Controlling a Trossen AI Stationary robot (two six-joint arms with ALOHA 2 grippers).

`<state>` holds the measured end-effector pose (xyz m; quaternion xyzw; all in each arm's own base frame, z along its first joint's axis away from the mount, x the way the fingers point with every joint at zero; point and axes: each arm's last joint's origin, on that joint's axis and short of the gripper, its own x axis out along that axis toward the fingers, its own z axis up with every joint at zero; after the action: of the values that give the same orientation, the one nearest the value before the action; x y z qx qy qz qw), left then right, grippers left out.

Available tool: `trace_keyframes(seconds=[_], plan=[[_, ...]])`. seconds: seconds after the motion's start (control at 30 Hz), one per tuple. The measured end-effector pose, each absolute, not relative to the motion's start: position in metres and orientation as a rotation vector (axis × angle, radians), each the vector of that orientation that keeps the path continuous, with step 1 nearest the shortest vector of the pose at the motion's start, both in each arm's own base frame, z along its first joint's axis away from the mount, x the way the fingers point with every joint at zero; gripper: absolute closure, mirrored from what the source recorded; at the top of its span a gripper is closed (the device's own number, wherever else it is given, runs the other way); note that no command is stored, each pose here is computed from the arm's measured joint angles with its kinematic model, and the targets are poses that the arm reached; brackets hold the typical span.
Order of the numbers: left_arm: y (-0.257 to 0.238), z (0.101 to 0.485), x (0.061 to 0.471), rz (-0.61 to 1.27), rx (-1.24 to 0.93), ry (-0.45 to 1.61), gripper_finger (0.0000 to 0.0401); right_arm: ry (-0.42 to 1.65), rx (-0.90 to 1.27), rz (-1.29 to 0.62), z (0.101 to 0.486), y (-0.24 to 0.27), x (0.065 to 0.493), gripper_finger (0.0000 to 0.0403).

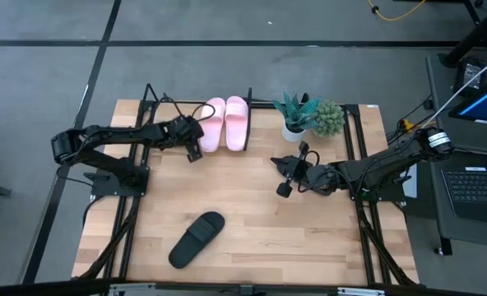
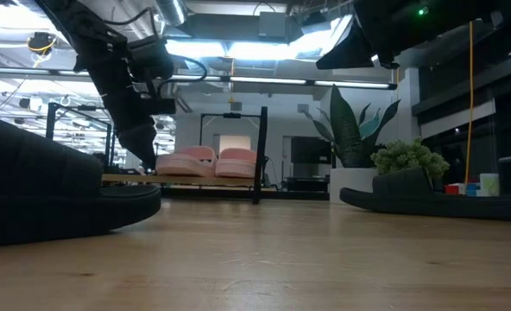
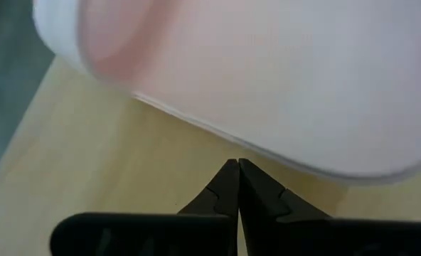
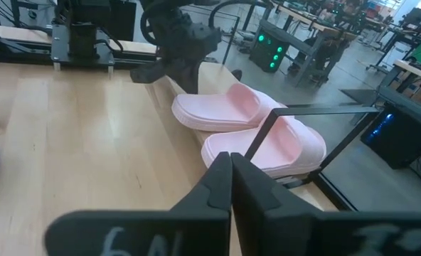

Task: Pick and place slides into the shelf
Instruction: Put the pink slide on the shelf

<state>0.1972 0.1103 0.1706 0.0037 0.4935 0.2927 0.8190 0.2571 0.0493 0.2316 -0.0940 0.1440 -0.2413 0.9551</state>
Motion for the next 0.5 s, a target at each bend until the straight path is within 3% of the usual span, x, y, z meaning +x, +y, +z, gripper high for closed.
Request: trace_keyframes(seconds=[0.5], plan=[[0.100,0.172,0.206,0.562,0.047,1.013,0.0401,0.292,-0.187,-0.491,0.232,0.049,0.257,0.0394]])
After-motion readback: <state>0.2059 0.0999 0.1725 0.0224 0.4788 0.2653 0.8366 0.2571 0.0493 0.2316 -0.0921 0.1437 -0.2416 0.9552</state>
